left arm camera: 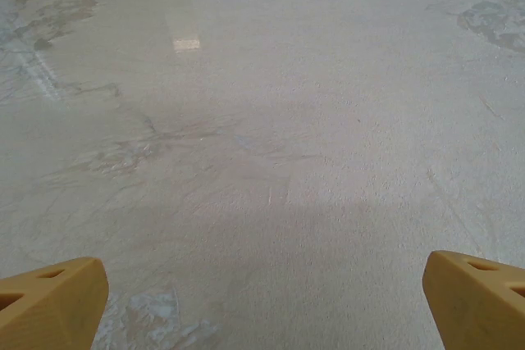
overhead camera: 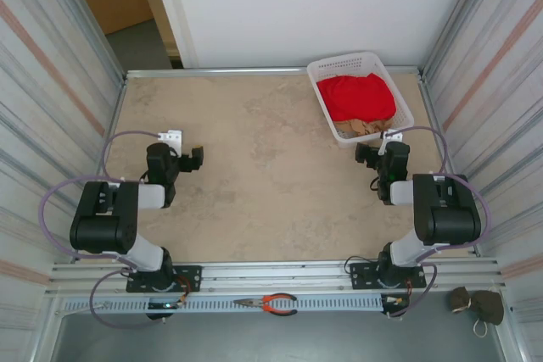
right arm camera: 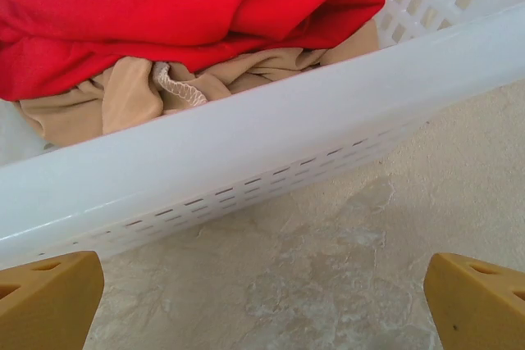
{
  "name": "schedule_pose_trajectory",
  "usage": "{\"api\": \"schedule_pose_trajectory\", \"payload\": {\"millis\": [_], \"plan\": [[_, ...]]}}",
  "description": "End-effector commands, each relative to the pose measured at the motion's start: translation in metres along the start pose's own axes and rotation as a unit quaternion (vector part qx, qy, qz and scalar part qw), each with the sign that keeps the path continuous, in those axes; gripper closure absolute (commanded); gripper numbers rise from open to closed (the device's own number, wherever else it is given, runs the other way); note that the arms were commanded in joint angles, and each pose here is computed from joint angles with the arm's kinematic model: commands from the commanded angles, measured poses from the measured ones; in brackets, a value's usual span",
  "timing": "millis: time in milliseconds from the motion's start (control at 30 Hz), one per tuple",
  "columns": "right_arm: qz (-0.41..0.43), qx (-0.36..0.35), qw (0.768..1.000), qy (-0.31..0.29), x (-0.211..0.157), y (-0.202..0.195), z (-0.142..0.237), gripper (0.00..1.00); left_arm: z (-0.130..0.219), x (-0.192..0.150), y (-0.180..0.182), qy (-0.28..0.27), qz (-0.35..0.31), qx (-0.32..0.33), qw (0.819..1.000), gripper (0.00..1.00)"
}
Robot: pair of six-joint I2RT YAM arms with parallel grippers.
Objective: Fold the inside-out t-shirt
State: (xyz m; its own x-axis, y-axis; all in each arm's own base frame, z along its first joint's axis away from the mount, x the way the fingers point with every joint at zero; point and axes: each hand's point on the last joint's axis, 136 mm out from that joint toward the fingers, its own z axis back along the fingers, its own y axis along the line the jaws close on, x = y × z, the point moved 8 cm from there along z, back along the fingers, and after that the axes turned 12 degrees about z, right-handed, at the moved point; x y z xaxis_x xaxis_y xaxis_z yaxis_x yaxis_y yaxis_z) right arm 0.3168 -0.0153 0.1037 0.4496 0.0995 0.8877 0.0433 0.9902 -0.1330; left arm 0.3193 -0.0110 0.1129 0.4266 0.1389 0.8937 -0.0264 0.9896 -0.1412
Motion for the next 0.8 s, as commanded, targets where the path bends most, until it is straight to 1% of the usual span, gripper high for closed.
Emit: {"api": "schedule_pose_trajectory", "payload": {"millis": [0,767], "plan": [[-0.005,-0.007,1.0,-0.022,0.0099,-0.002,0.0011,0.01,0.0015,0.0097,-0.0001,-0.022,-0.006,-0.004,1.0,0.01],[-0.01,-0.002,1.0,-0.019,0.0095,-0.0038,-0.0005,0.01,-0.0012,0.0106,0.0016,-0.015,-0.002,-0.008,1.0,0.01]]}}
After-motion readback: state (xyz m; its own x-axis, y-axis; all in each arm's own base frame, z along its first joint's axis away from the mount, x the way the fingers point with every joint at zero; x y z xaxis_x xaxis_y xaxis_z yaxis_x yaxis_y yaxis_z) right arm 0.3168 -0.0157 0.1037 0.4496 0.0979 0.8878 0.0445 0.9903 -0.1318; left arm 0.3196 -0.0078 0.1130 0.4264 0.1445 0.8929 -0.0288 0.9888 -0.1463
